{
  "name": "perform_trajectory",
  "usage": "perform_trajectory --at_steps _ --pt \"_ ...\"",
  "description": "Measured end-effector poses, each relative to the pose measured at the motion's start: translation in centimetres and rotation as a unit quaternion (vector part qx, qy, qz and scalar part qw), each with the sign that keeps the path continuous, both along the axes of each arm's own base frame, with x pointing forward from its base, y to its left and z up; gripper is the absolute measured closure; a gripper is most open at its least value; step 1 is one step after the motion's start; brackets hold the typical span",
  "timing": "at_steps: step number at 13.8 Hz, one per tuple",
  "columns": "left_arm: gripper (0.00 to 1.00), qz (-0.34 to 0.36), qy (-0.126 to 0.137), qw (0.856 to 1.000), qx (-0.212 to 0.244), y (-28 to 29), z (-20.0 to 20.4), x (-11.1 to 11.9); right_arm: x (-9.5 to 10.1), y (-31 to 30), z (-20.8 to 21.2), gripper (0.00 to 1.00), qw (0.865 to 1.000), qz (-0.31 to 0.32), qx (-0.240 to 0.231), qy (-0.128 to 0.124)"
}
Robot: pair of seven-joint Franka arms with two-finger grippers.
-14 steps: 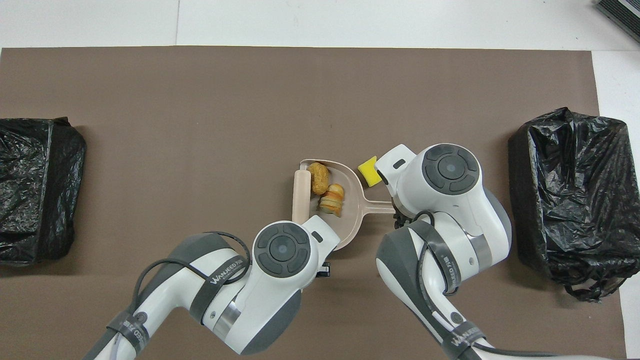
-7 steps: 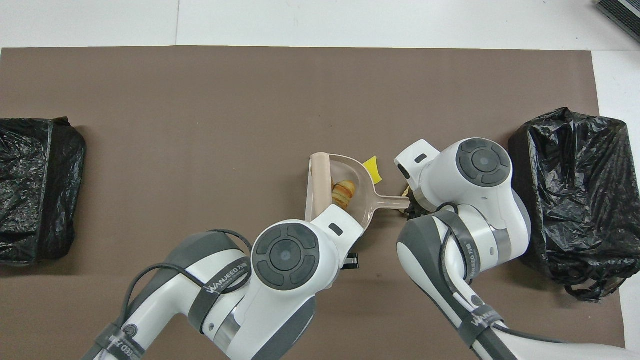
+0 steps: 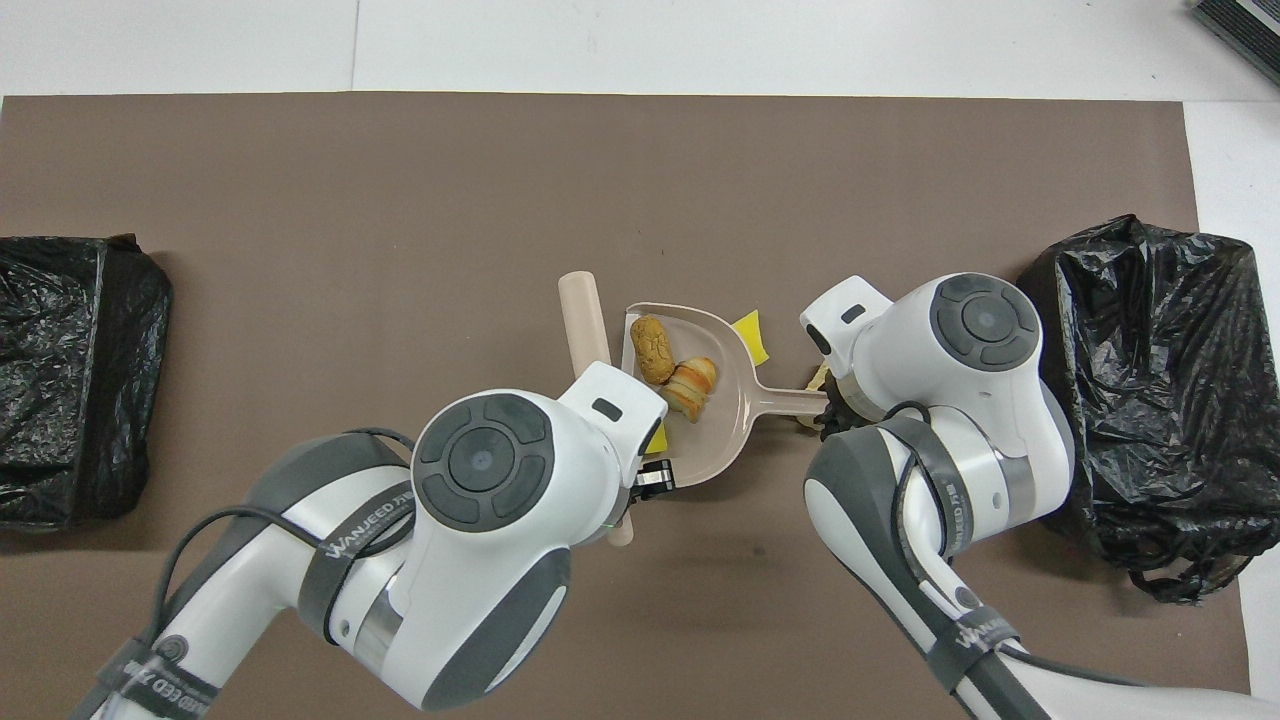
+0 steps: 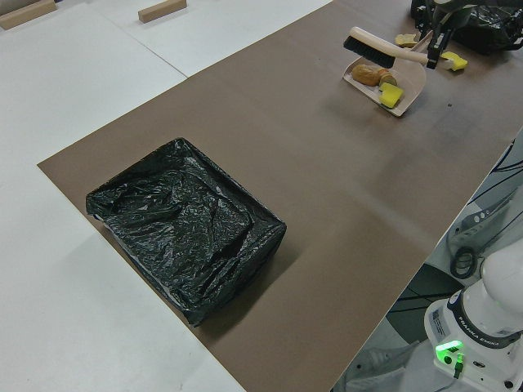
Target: Sweep and dump trash in bin
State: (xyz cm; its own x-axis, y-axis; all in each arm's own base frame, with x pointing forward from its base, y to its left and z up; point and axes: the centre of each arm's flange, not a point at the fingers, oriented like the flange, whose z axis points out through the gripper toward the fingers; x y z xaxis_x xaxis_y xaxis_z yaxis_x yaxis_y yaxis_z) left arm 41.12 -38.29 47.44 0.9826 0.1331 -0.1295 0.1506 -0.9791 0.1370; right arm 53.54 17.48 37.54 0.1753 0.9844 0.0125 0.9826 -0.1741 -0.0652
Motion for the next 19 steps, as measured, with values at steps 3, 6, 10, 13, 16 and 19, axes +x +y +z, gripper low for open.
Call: perform_trajectory --at_steps 3,6,10,13,16,19 --pt "0.73 0.012 0.041 0.999 0.03 3.0 0.4 0.1 0.0 -1.0 1.4 0.67 0.999 0.029 0.032 -0.006" --pt "0.73 0.024 0.066 0.996 0.048 5.2 -0.3 0.0 0.4 -3.5 3.5 0.67 0.995 0.06 0.073 -0.023" --pt "0.73 -0.01 0.067 0.996 0.061 4.0 -1.9 -4.8 0.8 -8.7 6.3 0.67 0.994 0.071 0.077 -0.03" --pt "0.73 -0.056 0.056 0.995 0.066 0.8 -3.3 -10.1 1.7 -15.5 7.9 0.67 0.994 0.065 0.08 -0.031" --pt "0.73 -0.072 0.048 0.993 0.074 -2.1 -4.4 -15.8 1.6 -21.5 9.1 0.67 0.996 0.028 0.083 -0.025" --pt "0.73 -0.041 0.027 0.997 0.065 -4.0 -5.7 -21.3 0.5 -28.5 9.5 0.67 0.996 0.002 0.086 -0.024"
